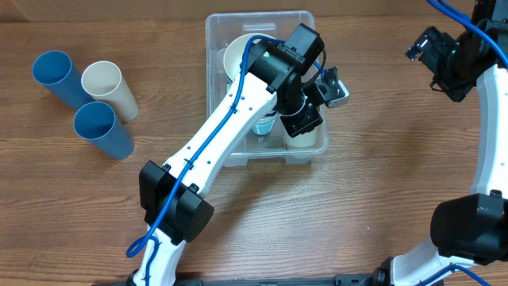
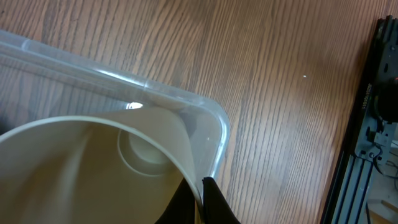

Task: Pack container
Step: 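Lower the cream tumbler into the bin and open the left gripper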

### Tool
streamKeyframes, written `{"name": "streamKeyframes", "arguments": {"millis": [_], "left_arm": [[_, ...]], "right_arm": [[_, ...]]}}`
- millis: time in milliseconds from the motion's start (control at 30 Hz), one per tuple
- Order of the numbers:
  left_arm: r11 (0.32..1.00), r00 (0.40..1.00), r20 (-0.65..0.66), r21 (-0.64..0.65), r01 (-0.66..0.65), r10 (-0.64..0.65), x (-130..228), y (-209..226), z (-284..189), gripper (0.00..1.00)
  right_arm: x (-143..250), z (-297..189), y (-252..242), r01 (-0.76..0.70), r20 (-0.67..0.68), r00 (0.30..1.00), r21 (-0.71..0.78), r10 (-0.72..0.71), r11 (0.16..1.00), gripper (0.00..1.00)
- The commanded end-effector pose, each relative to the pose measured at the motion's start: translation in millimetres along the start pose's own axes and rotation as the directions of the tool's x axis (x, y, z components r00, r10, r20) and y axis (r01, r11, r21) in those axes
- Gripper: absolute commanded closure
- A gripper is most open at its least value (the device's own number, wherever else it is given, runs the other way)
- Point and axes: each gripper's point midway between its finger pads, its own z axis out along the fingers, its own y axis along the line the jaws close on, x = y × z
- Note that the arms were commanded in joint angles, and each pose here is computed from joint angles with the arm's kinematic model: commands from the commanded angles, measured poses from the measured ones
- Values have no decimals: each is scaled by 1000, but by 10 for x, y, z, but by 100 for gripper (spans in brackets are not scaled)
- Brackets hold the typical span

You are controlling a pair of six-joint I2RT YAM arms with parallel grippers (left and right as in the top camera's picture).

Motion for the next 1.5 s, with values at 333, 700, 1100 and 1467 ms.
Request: {"name": "streamKeyframes", "arguments": {"millis": [333,700,1100,1467], "left_arm": [[998,1000,-24,53,-15,17,4,-53,229,96],[996,996,-85,83,15,-8,101,9,531,95],[996,996,-91,84,25,-18,110,18,551,31],[997,998,-64,72,26,-22,14,-13,457,27]], "right_arm": [[-75,-116,38,2,40,999,-13,-2,1000,0],[-75,-116,38,2,40,999,-12,-2,1000,0],[-75,-116,38,2,40,999,-12,-2,1000,0],[-75,-116,38,2,40,999,-13,-2,1000,0]]}}
